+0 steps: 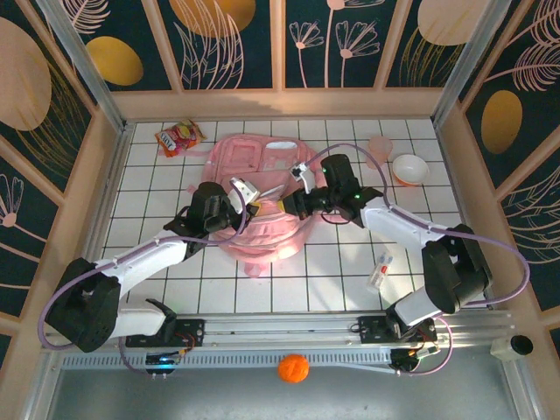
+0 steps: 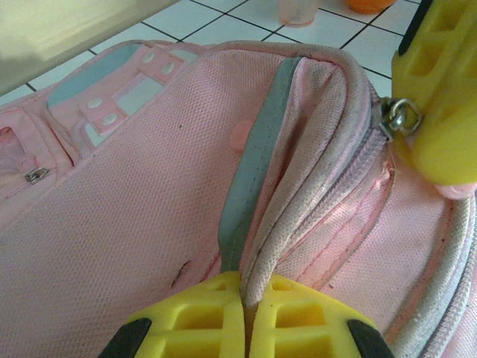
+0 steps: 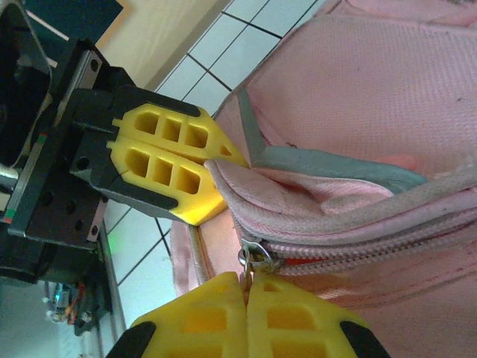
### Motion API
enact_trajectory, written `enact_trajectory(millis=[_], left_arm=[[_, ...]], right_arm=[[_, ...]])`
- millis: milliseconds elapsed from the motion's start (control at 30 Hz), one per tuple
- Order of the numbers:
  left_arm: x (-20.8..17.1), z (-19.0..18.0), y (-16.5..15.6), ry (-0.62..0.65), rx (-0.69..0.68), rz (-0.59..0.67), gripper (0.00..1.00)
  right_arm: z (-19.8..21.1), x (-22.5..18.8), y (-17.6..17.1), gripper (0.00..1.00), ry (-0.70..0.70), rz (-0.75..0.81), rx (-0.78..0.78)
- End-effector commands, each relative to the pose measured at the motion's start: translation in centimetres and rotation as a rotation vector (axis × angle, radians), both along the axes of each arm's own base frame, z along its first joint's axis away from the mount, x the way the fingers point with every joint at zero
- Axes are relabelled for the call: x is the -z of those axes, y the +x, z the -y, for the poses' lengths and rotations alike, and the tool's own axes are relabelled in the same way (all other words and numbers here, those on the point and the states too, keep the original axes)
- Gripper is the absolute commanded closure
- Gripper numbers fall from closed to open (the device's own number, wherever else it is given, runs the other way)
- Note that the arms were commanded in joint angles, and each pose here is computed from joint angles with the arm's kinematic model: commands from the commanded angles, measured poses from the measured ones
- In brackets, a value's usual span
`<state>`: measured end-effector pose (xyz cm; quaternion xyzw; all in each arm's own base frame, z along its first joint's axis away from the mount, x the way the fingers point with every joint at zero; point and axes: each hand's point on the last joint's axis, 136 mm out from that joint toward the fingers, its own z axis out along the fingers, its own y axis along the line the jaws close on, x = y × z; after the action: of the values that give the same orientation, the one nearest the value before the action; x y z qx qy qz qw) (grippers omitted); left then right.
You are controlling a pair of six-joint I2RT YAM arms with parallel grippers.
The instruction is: Pack books, pencil case, and school supplies into a backpack
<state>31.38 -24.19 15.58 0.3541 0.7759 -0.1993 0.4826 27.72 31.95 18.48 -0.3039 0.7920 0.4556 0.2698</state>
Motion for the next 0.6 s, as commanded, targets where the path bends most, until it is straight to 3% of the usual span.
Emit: enact_trajectory(millis=[0,167,267,333,433,567], left_arm=[[-7.3,1.1,2.8,-0.168,-0.038,0.176,1.00],[-8.2,1.9,2.5,-0.209,-0.004,0.147,0.97],[-8.7,1.6,2.2,-0.189,-0.012,0.106,0.51],[-8.6,1.3,1.7,-0.125,0.011,0.097,0.35],[-7.7,-0.8,1.8,0.039,0.027,0.097,0.25],[-5.9,-4.2,2.1,0.155,0.094,0.056,0.18]], right_arm=[[-2.9,-3.2,-2.8,1.00,0.099,-0.048,-0.090],[-3.6,-1.5,-2.3,1.00,0.034,-0.102,-0.024],[-1.2,0.1,-0.5,1.00,-0.033,-0.101,0.084],[0.2,0.4,0.3,1.00,-0.018,-0.122,0.111],[1.5,0.6,0.8,1.00,-0.019,-0.123,0.110],[1.4,0.3,0.8,1.00,-0.038,-0.107,0.078]])
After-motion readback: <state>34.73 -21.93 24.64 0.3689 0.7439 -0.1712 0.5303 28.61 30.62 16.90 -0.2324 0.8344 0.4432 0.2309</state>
